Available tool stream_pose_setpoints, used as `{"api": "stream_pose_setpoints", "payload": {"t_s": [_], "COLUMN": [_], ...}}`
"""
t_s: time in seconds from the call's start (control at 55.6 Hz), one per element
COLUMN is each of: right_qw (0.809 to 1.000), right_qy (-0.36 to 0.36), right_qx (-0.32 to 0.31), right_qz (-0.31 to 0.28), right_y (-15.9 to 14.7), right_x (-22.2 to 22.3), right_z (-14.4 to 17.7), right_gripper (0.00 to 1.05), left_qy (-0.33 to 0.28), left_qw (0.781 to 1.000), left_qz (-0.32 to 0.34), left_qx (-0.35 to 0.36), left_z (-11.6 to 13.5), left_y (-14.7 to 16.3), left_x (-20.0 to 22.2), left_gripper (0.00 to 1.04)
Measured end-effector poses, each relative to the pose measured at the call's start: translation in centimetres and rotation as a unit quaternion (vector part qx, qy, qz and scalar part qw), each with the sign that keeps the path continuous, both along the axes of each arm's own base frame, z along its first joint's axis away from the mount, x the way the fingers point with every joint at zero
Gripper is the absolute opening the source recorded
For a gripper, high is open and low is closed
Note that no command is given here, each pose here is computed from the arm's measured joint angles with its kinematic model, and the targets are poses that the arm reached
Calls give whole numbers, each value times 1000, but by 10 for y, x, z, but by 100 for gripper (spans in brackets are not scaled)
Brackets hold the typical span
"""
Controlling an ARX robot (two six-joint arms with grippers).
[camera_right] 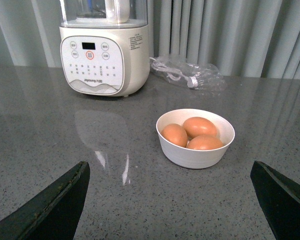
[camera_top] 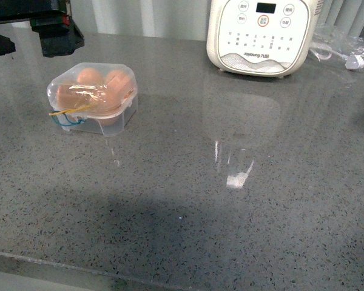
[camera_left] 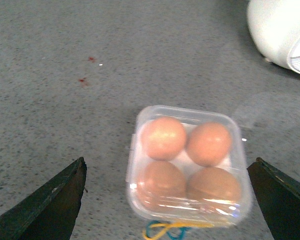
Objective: Put egg into box
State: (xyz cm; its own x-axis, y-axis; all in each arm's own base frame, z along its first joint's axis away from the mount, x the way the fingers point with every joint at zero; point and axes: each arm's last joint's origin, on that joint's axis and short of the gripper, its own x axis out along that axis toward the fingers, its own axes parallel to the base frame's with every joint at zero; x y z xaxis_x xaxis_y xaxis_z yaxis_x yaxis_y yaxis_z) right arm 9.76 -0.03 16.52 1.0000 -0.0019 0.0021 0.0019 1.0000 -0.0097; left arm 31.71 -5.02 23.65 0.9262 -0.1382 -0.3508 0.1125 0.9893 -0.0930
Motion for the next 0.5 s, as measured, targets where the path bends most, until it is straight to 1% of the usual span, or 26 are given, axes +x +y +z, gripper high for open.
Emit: {"api": "stream_pose_setpoints", "payload": {"t_s": [0.108, 0.216, 0.342, 0.504], "right_qw": [1000, 1000, 1000, 1000], "right_qy": [0, 0, 0, 0], "right_qx": [0, 0, 0, 0], "right_qz": [0, 0, 0, 0], "right_y": [0, 0, 0, 0], "right_x": [0, 0, 0, 0], "right_z": [0, 0, 0, 0], "right_gripper": [97, 97, 97, 97], "left_qy": [-15, -28, -39, -54], "left_qw": [999, 998, 998, 998], "left_qz": [-41, -57, -47, -32], "left_qx": [3, 8, 15, 13], "left_z": [13, 23, 35, 46], "left_y": [-25, -36, -33, -21], "left_x": [-20, -31, -45, -74], "left_gripper": [98, 98, 98, 98]}}
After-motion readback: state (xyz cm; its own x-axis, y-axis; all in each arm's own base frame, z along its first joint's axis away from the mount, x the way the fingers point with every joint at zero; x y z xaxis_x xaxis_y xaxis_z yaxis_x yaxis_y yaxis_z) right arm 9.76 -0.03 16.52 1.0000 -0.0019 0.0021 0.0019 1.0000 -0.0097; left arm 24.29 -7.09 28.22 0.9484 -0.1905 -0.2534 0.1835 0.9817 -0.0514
